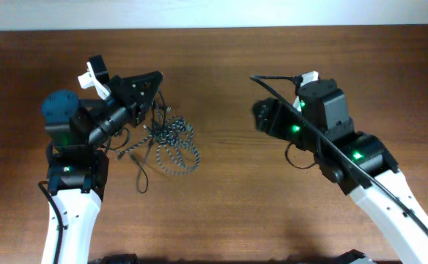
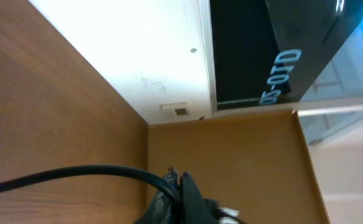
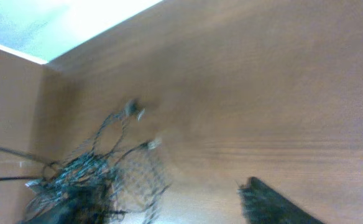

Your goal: Untangle cables

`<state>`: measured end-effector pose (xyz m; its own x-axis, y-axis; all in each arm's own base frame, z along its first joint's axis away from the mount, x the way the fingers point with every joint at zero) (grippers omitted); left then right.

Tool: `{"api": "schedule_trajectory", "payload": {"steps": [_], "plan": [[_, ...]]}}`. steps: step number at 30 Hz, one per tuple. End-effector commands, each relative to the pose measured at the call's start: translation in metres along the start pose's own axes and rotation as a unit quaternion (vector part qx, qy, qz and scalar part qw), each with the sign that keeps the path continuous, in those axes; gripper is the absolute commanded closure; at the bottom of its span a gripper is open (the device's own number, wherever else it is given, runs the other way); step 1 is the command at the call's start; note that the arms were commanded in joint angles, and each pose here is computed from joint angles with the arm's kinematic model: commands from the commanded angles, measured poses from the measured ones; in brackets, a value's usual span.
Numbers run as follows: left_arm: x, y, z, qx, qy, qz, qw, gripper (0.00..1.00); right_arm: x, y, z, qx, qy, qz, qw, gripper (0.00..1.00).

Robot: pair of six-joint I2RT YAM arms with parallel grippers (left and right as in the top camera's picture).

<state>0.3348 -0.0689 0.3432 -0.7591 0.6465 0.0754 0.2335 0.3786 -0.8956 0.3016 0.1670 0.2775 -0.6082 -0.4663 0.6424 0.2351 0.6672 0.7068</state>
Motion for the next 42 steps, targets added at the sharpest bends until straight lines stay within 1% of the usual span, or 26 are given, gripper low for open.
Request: {"api": "schedule_trajectory", "payload": {"steps": [1,4,6,7,11,15,17,19,21,22,23,25,27,28,29,30,31,33,34,35,36,37,38,40,41,42], "plan": [[0.002,-0.011,-0.010,0.058,-0.024,0.011,0.998,1.00,-0.027,0.005,0.034,-0.136,0.143,-0.018,0.980,0.22],[0.003,-0.029,-0.014,0.025,-0.029,0.052,0.998,1.00,-0.059,0.025,0.048,-0.121,0.213,-0.071,0.967,0.20],[0.003,-0.046,-0.008,-0.036,-0.006,0.091,0.995,1.00,-0.077,0.047,0.051,-0.121,0.266,-0.140,0.946,0.19],[0.006,-0.057,0.000,-0.104,0.019,0.123,0.987,1.00,-0.088,0.055,0.051,-0.156,0.288,-0.157,0.931,0.18],[0.008,-0.066,0.016,-0.212,0.054,0.160,0.963,1.00,-0.083,0.085,0.053,-0.144,0.306,-0.225,0.914,0.18],[0.003,-0.073,0.026,-0.256,0.058,0.177,0.949,1.00,-0.080,0.099,0.093,-0.185,0.357,-0.198,0.894,0.18],[0.003,-0.076,0.026,-0.275,0.053,0.183,0.942,1.00,-0.083,0.102,0.103,-0.183,0.348,-0.194,0.899,0.19],[0.006,-0.084,0.028,-0.299,0.051,0.203,0.931,1.00,-0.088,0.101,0.100,-0.190,0.322,-0.189,0.908,0.30],[0.009,-0.096,0.034,-0.325,0.056,0.232,0.915,1.00,-0.096,0.096,0.091,-0.203,0.286,-0.176,0.920,0.34],[0.011,-0.104,0.040,-0.341,0.063,0.254,0.903,1.00,-0.098,0.096,0.089,-0.205,0.274,-0.175,0.923,0.44],[0.012,-0.109,0.044,-0.350,0.067,0.267,0.895,1.00,-0.100,0.095,0.085,-0.209,0.259,-0.173,0.927,0.60],[0.011,-0.112,0.050,-0.344,0.078,0.276,0.894,1.00,-0.104,0.093,0.077,-0.210,0.226,-0.171,0.936,0.95],[0.013,-0.111,0.053,-0.346,0.091,0.281,0.891,0.98,-0.107,0.091,0.071,-0.159,0.190,-0.180,0.952,0.96],[0.013,-0.111,0.054,-0.346,0.097,0.283,0.889,0.79,-0.108,0.091,0.069,-0.126,0.173,-0.185,0.959,0.96],[0.014,-0.110,0.057,-0.359,0.103,0.289,0.881,0.48,-0.109,0.089,0.064,-0.093,0.158,-0.190,0.965,0.96],[0.017,-0.110,0.062,-0.397,0.108,0.302,0.860,0.02,-0.109,0.086,0.056,-0.061,0.143,-0.193,0.969,0.96],[0.020,-0.110,0.067,-0.432,0.115,0.317,0.836,0.01,-0.108,0.081,0.047,-0.048,0.132,-0.190,0.972,0.96],[0.025,-0.102,0.081,-0.490,0.142,0.349,0.786,0.01,-0.099,0.059,0.019,-0.071,0.117,-0.160,0.978,0.96],[0.024,-0.094,0.086,-0.499,0.152,0.352,0.777,0.01,-0.092,0.051,0.009,-0.097,0.132,-0.157,0.974,0.96],[0.020,-0.081,0.089,-0.489,0.161,0.336,0.789,0.00,-0.080,0.046,-0.001,-0.145,0.182,-0.172,0.957,0.96],[0.008,-0.059,0.086,-0.463,0.161,0.271,0.828,0.01,-0.072,0.042,-0.008,-0.170,0.214,-0.183,0.944,0.96],[-0.002,-0.032,0.082,-0.417,0.165,0.180,0.876,0.01,-0.063,0.036,-0.019,-0.191,0.239,-0.194,0.932,0.96],[-0.007,0.001,0.078,-0.377,0.166,0.066,0.909,0.01,-0.056,0.028,-0.031,-0.211,0.249,-0.200,0.924,0.96],[-0.007,0.031,0.071,-0.353,0.159,-0.040,0.921,0.01,-0.053,0.012,-0.036,-0.254,0.264,-0.175,0.914,0.96],[-0.004,0.048,0.064,-0.330,0.144,-0.110,0.926,0.01,-0.054,0.007,-0.030,-0.268,0.275,-0.159,0.910,0.96],[-0.001,0.058,0.060,-0.308,0.134,-0.153,0.930,0.01,-0.054,0.005,-0.025,-0.276,0.282,-0.147,0.907,0.96]]}}
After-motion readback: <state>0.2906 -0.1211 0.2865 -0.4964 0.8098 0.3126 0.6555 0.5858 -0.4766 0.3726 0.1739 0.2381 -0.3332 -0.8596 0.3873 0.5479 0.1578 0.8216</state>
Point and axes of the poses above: each gripper's point midway between its finger pads, its own x axis back along the fingers, its own y axis along the line the jaws close on, z = x × y, the point moved 4 cm from there along x, back along the fingers, and after that the axes turned 15 degrees about -x, right-handed, at the moved point
